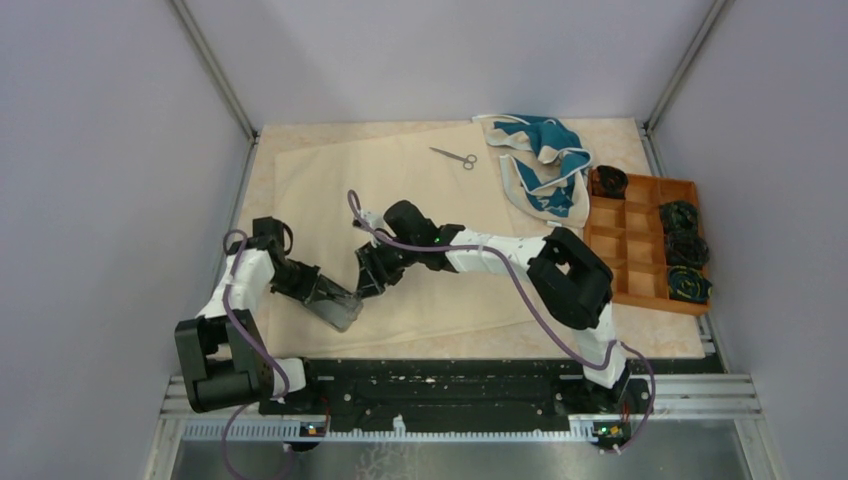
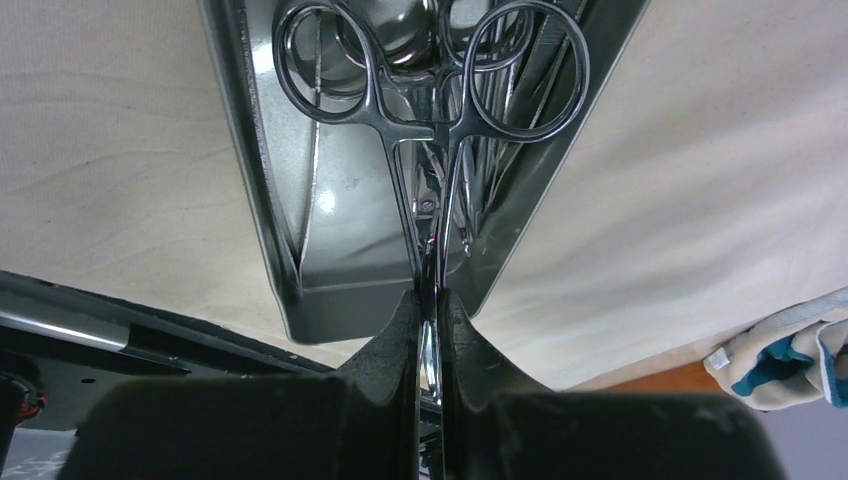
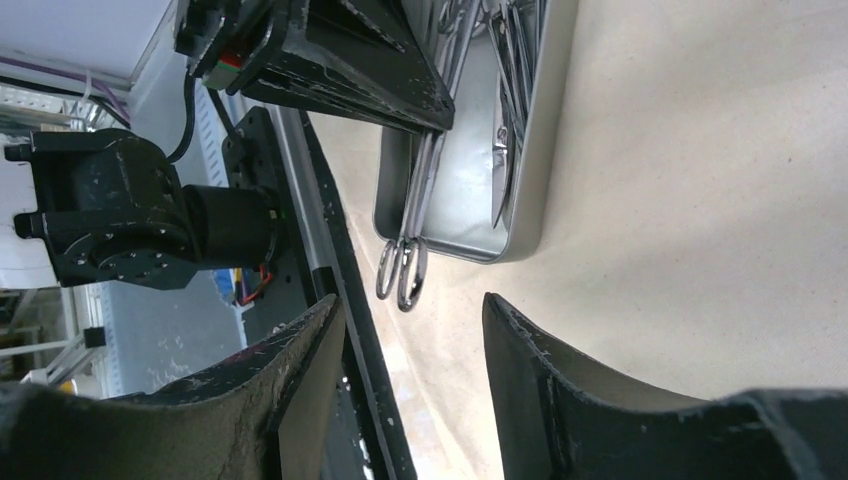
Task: Open and lay out the surgical kit
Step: Place the medical item in the surgical kit.
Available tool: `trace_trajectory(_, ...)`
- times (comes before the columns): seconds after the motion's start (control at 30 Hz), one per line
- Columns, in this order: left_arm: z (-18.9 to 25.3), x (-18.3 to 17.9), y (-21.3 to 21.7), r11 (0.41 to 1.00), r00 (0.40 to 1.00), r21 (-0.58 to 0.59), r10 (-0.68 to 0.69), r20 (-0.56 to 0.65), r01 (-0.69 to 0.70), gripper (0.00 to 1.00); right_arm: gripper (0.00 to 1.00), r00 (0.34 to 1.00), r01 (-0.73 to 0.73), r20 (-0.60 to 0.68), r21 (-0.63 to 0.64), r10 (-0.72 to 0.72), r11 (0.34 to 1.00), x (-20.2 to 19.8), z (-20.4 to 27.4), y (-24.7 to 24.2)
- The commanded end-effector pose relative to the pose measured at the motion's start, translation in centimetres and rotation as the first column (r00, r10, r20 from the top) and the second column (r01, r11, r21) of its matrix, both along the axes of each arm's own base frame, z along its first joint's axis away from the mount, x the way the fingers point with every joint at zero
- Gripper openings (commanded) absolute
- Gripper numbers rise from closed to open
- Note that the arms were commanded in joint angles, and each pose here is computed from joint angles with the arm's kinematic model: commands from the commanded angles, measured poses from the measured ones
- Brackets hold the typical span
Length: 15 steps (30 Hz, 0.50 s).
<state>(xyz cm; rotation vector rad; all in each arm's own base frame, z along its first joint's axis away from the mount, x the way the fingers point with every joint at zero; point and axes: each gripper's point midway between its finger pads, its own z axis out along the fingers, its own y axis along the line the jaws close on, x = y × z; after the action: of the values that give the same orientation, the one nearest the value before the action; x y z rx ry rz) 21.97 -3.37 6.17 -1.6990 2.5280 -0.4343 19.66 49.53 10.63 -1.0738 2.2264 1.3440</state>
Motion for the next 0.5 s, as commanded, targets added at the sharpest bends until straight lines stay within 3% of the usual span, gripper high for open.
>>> trace_trajectory(0.0,0.2,0.8,-0.7,0.999,0.999,-0.052,-0.016,0.037,0.017,0.0,0.52,0.996,-0.053,0.07,0.061,0.048,0.997,-0.2,2.6,2.0)
trace_trajectory(0.37,0.3,0.7,-0.5,0.999,0.999,-0.05,-0.006,0.034,0.007,0.0,0.34,0.999,-0.018,0.032,0.031,0.017,0.999,-0.1,1.3,2.3)
trace_trajectory(0.47,0.2,0.7,-0.6,0.998,0.999,-0.057,-0.004,0.034,0.006,0.0,0.34,1.0,-0.01,0.022,0.025,0.009,1.0,-0.1,1.0,2.3)
